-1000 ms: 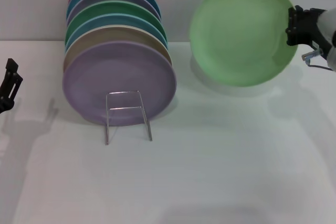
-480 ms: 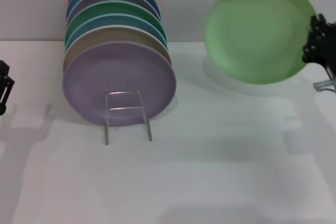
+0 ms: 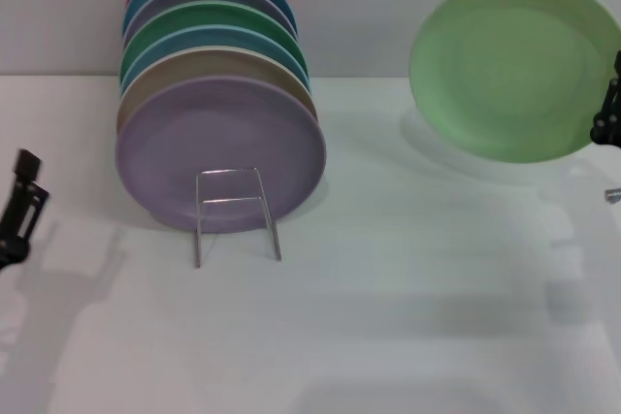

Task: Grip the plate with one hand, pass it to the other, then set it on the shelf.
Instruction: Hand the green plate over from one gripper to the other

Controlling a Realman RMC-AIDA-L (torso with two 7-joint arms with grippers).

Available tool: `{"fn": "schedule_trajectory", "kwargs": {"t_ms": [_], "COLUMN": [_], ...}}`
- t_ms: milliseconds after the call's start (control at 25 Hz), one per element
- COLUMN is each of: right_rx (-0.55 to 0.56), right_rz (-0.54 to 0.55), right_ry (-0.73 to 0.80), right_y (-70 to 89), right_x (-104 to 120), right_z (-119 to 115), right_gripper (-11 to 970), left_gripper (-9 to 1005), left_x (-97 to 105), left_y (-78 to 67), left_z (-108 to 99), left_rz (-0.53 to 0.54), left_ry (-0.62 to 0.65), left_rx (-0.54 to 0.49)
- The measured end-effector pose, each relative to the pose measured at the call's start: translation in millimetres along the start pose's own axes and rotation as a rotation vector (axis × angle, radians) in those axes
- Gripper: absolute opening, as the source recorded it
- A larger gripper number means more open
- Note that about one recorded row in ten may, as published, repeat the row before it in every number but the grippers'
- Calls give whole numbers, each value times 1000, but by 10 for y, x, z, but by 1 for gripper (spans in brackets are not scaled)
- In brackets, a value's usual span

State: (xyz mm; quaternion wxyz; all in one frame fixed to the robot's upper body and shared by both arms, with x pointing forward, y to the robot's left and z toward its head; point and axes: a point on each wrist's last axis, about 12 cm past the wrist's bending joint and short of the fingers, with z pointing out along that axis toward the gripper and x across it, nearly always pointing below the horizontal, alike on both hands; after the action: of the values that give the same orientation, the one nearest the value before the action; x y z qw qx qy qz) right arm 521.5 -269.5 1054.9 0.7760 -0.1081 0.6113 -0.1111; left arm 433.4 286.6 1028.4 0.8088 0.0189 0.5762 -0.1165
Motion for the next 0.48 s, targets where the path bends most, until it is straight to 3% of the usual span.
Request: {"fn": "schedule_trajectory", "kwargs": {"t_ms": [280,480], "right_rx": [-96,-143], "right_rz": [-16,6], "right_ry": [-33,-72], "right_y": [164,288], "right_x": [30,-14], "right_z": [-151,-405], "right_gripper": [19,19], "left_gripper": [830,830], "left_x": [36,83], "left_y": [-176,-309], "left_z": [-93,-125], "left_rz": [-24,-44], "left_ry": [36,74], "left_rx": [122,208]}}
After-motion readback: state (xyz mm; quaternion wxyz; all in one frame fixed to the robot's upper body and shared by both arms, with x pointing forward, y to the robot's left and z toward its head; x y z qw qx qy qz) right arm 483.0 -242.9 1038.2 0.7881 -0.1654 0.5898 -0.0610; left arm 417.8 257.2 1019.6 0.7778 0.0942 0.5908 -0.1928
